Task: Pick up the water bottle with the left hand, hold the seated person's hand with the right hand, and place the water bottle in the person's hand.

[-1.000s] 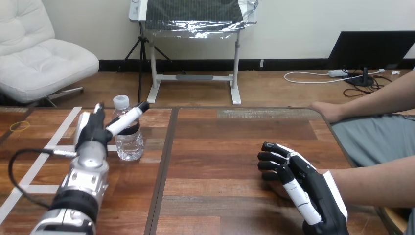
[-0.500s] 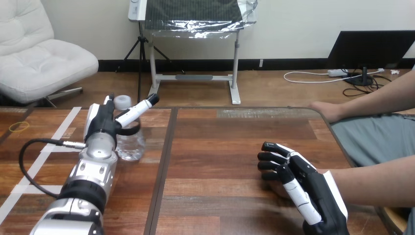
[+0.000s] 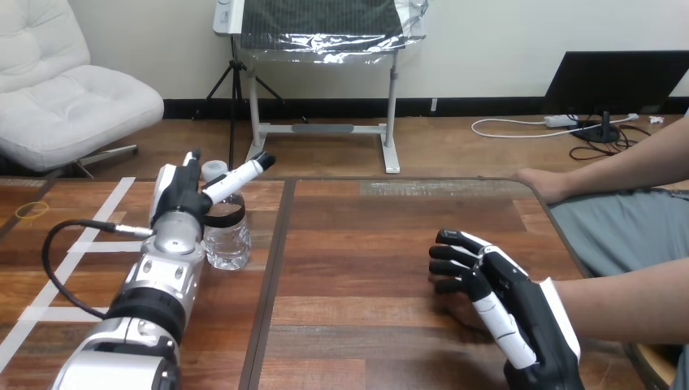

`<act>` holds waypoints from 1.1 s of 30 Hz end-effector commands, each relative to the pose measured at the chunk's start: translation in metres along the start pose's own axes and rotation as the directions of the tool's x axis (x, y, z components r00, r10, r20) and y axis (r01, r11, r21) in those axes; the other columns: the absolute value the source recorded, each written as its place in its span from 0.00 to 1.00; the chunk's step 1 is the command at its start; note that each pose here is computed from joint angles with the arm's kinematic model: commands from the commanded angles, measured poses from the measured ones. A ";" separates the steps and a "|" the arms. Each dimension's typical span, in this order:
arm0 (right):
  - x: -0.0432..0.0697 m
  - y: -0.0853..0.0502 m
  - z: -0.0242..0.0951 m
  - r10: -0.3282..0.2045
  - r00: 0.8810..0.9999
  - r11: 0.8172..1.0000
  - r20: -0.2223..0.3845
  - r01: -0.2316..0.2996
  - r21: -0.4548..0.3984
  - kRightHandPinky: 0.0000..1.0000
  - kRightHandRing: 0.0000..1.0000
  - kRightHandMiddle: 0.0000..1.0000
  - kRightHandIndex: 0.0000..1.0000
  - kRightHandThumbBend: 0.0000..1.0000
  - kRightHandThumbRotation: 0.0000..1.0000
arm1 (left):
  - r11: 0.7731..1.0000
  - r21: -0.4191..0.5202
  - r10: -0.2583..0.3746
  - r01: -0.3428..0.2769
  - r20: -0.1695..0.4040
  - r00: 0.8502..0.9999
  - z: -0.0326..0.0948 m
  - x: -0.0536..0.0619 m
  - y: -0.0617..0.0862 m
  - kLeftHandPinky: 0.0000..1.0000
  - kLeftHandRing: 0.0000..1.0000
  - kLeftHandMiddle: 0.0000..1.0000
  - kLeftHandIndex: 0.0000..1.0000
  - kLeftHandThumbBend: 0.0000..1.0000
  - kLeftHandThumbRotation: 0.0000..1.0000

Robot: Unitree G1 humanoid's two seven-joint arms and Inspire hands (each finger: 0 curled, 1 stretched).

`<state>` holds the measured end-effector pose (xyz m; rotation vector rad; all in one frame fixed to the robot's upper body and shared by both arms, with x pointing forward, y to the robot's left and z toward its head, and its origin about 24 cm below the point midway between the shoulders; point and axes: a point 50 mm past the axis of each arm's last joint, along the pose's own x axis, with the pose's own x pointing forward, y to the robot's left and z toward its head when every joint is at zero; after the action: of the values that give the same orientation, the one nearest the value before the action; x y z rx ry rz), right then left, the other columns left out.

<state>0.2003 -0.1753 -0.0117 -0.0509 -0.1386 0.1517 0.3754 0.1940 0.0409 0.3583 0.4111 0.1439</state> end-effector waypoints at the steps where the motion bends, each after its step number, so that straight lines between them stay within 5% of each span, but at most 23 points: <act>1: 0.012 -0.002 0.015 0.010 0.997 1.000 0.075 -0.009 -0.014 0.68 0.74 0.76 0.77 0.81 0.79 | 1.000 0.018 -0.008 0.006 0.094 0.996 0.037 0.002 -0.002 0.87 0.98 0.99 1.00 1.00 0.52; 12: 0.012 -0.002 0.015 0.008 0.996 1.000 0.084 -0.007 -0.017 0.67 0.74 0.76 0.77 0.79 0.79 | 1.000 0.029 -0.006 0.004 0.072 0.997 0.039 0.002 -0.006 0.65 0.93 0.97 0.95 1.00 0.43; 33: 0.011 -0.004 0.016 0.010 0.997 1.000 0.080 -0.009 -0.017 0.67 0.74 0.76 0.78 0.81 0.80 | 0.996 0.091 0.005 -0.008 0.038 0.999 0.040 0.002 -0.007 0.64 0.92 0.96 0.98 0.98 0.25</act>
<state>0.1982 -0.1765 -0.0129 -0.0519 -0.1286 0.1500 0.3781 0.1860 0.0422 0.4194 0.4576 0.1479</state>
